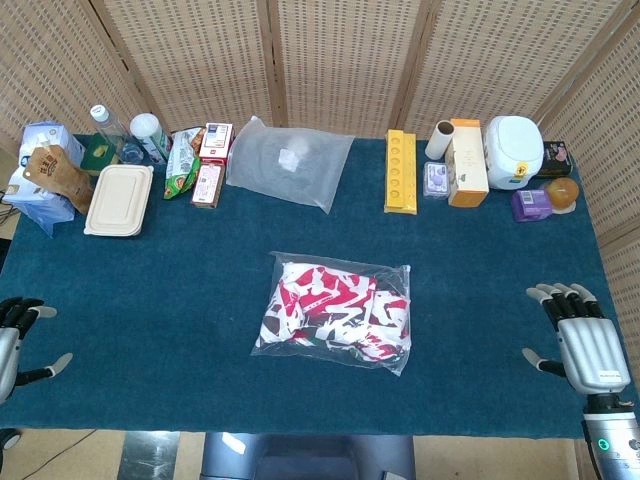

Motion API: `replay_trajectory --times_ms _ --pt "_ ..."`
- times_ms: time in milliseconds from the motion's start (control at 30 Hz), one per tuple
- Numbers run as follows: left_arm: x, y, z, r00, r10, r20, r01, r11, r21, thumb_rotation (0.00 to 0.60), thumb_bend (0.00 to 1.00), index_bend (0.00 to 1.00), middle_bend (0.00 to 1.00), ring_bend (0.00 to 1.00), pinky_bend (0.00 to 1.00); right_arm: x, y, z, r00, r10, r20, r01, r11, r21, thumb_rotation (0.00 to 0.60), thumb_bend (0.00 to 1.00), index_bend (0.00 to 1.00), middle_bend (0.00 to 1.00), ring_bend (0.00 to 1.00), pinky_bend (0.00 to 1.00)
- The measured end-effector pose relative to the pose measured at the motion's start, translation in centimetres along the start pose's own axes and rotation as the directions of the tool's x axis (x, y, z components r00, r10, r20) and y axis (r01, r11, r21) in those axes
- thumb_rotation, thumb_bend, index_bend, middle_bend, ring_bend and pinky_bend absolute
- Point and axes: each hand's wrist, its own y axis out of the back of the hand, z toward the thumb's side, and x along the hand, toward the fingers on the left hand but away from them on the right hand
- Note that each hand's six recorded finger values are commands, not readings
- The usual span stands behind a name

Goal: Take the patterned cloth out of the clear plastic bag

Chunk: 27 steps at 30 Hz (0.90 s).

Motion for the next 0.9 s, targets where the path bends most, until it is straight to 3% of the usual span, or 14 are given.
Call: replay_trajectory --times_ms 467,700,900 --pt "0.2 1.2 0.4 0.999 0.028 0.041 -0.028 1.000 0.013 0.600 0.13 0.32 0.25 0.16 0.19 1.3 0.7 -0.4 1.000 -0.026 0.009 0.026 1.000 -0.003 0.590 0.09 0.22 0.24 0.19 0.13" --pt "0.8 1.3 1.1 0.996 0.012 0.085 -0.015 0.999 0.033 0.600 0.13 0.32 0.25 0.16 0.19 1.4 0.7 -0.5 1.000 -0.022 0.013 0.022 1.000 -0.002 0.591 0.09 0.22 0.24 0.19 0.13" --pt "2.8 0.9 3.1 0.984 -0.041 0.173 0.032 0.998 0.055 0.600 0.13 0.31 0.25 0.16 0.19 1.6 0.6 -0.5 1.000 -0.018 0.017 0.018 1.000 -0.003 0.589 0.09 0.22 0.24 0.19 0.13"
